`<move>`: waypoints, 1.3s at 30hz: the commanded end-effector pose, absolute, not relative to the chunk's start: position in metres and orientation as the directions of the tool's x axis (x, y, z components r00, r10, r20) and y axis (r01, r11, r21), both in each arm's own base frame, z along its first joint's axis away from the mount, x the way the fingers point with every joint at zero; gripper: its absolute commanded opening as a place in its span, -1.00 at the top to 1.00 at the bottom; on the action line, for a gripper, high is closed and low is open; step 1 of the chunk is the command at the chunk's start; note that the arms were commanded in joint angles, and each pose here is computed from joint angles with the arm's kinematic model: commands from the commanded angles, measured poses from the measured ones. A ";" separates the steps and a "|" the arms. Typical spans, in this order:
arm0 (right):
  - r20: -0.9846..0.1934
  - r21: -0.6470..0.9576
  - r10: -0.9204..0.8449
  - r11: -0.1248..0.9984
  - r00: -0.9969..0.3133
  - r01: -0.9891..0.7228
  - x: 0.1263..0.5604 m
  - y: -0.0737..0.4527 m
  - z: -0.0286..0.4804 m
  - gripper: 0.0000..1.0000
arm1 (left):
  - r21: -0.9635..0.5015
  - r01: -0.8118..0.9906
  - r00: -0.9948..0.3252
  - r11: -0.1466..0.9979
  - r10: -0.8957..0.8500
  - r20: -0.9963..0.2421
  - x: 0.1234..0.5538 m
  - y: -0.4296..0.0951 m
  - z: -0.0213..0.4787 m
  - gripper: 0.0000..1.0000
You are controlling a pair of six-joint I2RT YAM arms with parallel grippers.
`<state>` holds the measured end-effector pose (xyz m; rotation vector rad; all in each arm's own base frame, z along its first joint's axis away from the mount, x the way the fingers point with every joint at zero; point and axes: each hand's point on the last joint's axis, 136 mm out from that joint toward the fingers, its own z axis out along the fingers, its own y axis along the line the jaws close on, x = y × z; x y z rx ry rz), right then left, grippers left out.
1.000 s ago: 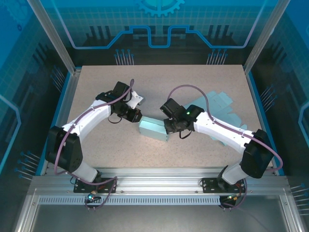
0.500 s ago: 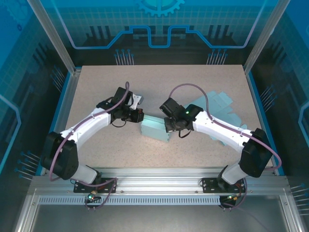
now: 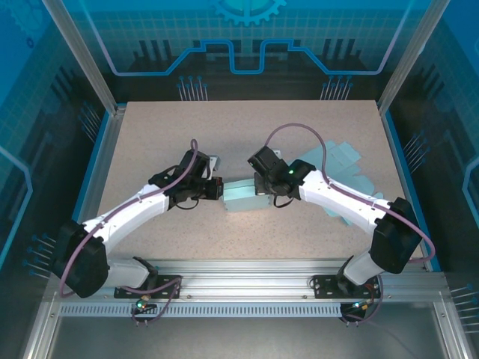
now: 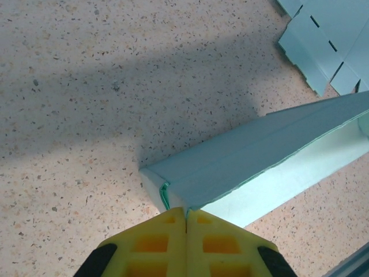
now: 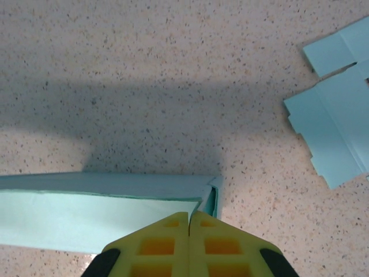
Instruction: Fold the paper box
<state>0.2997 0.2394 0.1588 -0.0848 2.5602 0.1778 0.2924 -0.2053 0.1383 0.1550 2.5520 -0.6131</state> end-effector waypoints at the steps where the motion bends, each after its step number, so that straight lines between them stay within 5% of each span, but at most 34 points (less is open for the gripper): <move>1: -0.592 0.290 0.014 0.937 -0.806 -0.197 0.307 0.290 0.183 0.94 | -0.489 0.311 -0.846 0.815 0.003 -0.534 0.285 -0.240 0.156 1.00; 21: -0.566 0.151 -0.091 0.966 -0.819 -0.211 0.290 0.256 0.157 1.00 | -0.541 0.161 -0.800 0.826 -0.212 -0.562 0.305 -0.229 0.167 0.95; 39: -0.560 0.135 -0.076 0.974 -0.825 -0.181 0.289 0.246 0.148 1.00 | -0.384 0.177 -0.821 0.906 -0.079 -0.565 0.294 -0.208 0.133 0.98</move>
